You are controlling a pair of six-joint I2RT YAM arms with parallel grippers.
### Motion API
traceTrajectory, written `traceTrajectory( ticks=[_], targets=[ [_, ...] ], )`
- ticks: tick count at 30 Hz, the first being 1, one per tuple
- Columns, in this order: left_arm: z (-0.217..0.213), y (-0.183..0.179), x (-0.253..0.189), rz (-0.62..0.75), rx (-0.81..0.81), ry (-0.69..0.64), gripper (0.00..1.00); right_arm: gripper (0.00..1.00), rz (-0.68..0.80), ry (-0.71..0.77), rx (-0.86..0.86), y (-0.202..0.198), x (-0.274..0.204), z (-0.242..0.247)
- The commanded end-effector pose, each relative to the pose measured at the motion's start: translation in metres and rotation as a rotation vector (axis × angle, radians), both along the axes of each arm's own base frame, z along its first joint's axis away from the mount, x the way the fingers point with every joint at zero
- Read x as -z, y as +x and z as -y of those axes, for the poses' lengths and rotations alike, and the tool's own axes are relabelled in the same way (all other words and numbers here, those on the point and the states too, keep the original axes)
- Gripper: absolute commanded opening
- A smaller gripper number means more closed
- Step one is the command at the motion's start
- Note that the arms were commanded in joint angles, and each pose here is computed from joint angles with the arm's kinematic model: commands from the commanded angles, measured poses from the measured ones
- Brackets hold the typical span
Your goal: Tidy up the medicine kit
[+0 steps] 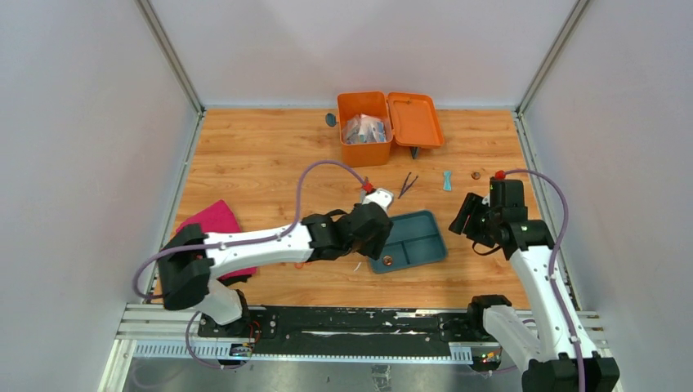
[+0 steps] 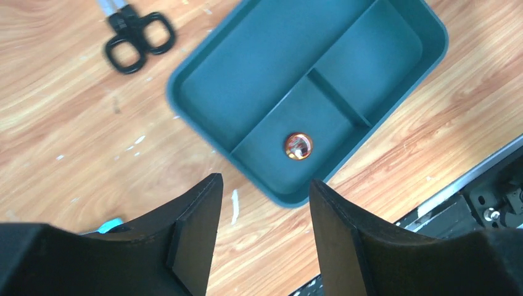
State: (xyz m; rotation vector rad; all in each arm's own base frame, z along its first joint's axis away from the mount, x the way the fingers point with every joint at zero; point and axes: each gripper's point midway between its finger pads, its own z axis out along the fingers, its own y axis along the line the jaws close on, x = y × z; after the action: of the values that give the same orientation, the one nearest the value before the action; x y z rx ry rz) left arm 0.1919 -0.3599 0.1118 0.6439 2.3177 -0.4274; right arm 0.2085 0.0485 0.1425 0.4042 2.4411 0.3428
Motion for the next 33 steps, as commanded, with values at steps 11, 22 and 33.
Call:
traceTrajectory(
  ticks=[11, 22, 33],
  targets=[
    [-0.156, 0.010, -0.023, 0.067, -0.294, 0.004, 0.65, 0.65, -0.116, -0.163, 0.219, 0.103, 0.000, 0.056],
    [-0.178, 0.042, -0.122, 0.288, -0.222, 0.106, 0.70, 0.65, -0.222, -0.172, 0.256, 0.178, 0.026, 0.104],
    [-0.186, 0.055, -0.096, 0.314, -0.186, 0.209, 0.71, 0.65, -0.332, -0.222, 0.181, 0.232, 0.057, 0.121]
  ],
)
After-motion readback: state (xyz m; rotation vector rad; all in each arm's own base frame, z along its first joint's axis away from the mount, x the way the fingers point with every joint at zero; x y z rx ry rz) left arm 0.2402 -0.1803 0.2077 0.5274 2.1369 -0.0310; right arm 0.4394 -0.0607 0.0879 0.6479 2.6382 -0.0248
